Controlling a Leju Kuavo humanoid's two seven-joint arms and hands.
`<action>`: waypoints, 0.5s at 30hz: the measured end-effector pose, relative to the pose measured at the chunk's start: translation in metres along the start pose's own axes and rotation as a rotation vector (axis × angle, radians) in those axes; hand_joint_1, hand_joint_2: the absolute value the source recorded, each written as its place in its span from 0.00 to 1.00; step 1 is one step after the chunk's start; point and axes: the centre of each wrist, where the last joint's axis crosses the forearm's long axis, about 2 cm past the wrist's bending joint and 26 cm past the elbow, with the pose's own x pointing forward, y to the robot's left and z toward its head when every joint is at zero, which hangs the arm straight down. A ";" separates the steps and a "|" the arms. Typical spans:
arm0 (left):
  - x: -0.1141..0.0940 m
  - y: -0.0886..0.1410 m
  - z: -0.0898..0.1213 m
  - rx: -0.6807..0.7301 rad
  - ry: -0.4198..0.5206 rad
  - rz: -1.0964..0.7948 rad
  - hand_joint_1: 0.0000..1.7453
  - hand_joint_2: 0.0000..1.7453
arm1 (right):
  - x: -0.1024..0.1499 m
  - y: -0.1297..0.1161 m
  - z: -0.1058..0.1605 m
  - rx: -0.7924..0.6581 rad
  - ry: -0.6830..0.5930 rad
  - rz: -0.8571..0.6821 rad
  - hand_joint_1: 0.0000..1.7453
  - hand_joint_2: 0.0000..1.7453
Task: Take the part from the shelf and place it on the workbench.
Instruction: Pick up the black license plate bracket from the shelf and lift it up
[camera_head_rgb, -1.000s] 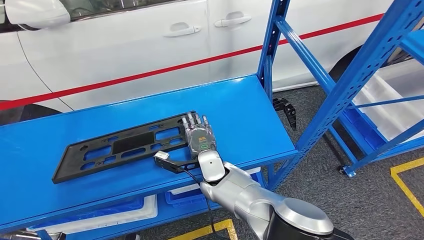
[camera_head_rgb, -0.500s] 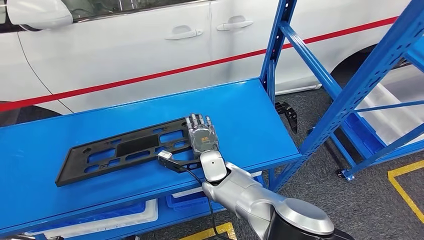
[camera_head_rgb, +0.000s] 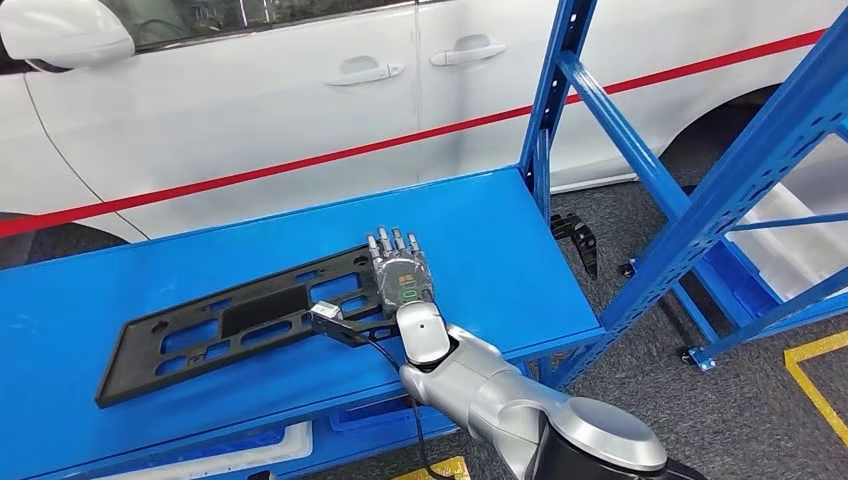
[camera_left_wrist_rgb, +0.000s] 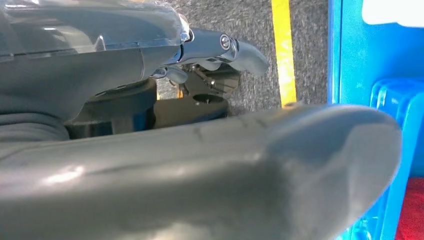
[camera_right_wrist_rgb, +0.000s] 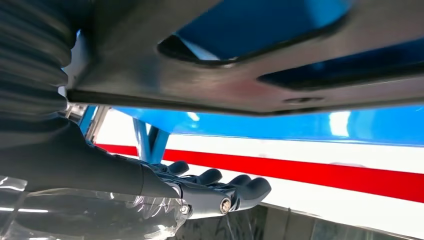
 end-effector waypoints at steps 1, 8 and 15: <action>0.000 0.000 0.000 0.000 -0.002 0.000 0.00 0.00 | 0.001 -0.001 0.000 -0.001 0.001 -0.002 0.00 1.00; -0.004 0.002 0.001 0.004 0.007 0.002 0.00 0.00 | 0.002 0.001 0.002 0.009 0.003 -0.010 0.00 1.00; -0.002 0.003 0.000 0.008 0.006 0.001 0.00 0.00 | 0.009 -0.006 0.000 -0.012 -0.017 -0.025 0.00 1.00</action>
